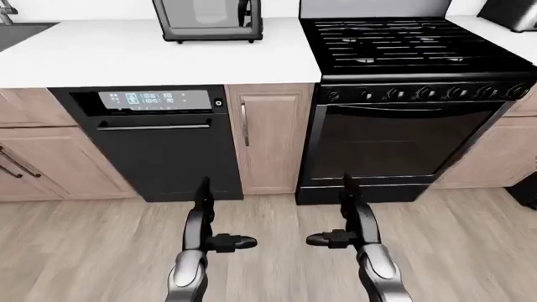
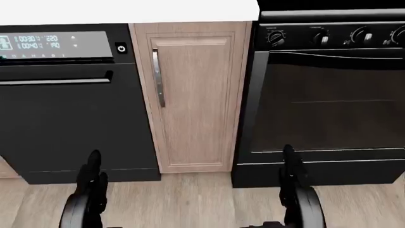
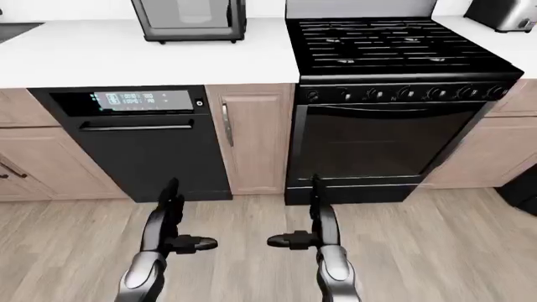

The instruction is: Open the toaster oven door.

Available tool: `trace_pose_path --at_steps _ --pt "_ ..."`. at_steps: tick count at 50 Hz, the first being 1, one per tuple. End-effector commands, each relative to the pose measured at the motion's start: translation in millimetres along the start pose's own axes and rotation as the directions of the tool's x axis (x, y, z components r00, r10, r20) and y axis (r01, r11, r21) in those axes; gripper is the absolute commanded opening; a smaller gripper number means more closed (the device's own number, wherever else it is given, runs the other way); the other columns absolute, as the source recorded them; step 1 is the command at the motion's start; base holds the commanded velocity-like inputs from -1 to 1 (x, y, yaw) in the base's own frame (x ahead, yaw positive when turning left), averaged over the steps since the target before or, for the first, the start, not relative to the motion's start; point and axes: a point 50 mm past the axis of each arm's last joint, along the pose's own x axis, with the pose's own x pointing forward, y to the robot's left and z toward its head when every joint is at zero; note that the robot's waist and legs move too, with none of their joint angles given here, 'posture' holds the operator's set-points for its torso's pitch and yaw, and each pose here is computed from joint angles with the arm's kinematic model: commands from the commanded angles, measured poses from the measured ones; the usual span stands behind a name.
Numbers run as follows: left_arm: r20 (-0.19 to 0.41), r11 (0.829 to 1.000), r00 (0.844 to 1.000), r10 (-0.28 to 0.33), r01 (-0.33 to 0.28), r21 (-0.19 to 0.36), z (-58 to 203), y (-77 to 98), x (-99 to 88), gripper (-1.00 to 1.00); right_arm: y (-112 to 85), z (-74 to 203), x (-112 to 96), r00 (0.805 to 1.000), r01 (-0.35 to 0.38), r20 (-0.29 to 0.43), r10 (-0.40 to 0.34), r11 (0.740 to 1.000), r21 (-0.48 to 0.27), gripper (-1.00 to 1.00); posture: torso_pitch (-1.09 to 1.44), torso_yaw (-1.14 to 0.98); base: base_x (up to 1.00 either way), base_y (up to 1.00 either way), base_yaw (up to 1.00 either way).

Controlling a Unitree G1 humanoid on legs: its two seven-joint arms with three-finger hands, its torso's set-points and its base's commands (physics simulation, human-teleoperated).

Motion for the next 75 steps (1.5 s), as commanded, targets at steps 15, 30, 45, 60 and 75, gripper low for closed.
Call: trace_pose_path --at_steps 15,30,45,60,75 --pt "0.220 0.999 0.975 -0.021 0.009 0.053 81 -1.0 12.7 1.00 1.3 61 12 0.971 -0.017 0.237 0.024 0.999 -0.032 1.00 0.00 0.00 0.00 0.00 0.00" --pt "0.336 0.996 0.942 -0.017 -0.015 0.092 154 3.8 29.1 1.00 -1.6 135 20 0.936 -0.022 0.347 0.052 0.996 -0.090 1.00 0.00 0.00 0.00 0.00 0.00" --pt "0.414 0.993 0.910 -0.018 -0.034 0.117 216 8.7 60.2 1.00 4.0 200 53 0.888 -0.031 0.454 0.080 0.993 -0.115 1.00 0.00 0.00 0.03 0.09 0.00" --pt "0.426 0.991 0.904 -0.008 -0.049 0.121 222 12.8 50.2 1.00 3.9 214 45 0.871 -0.028 0.486 0.073 0.995 -0.101 1.00 0.00 0.00 0.15 0.30 0.00" --pt "0.419 0.992 0.908 -0.009 -0.045 0.119 219 11.0 49.7 1.00 6.2 216 42 0.863 -0.036 0.499 0.077 0.995 -0.091 1.00 0.00 0.00 0.17 0.30 0.00"
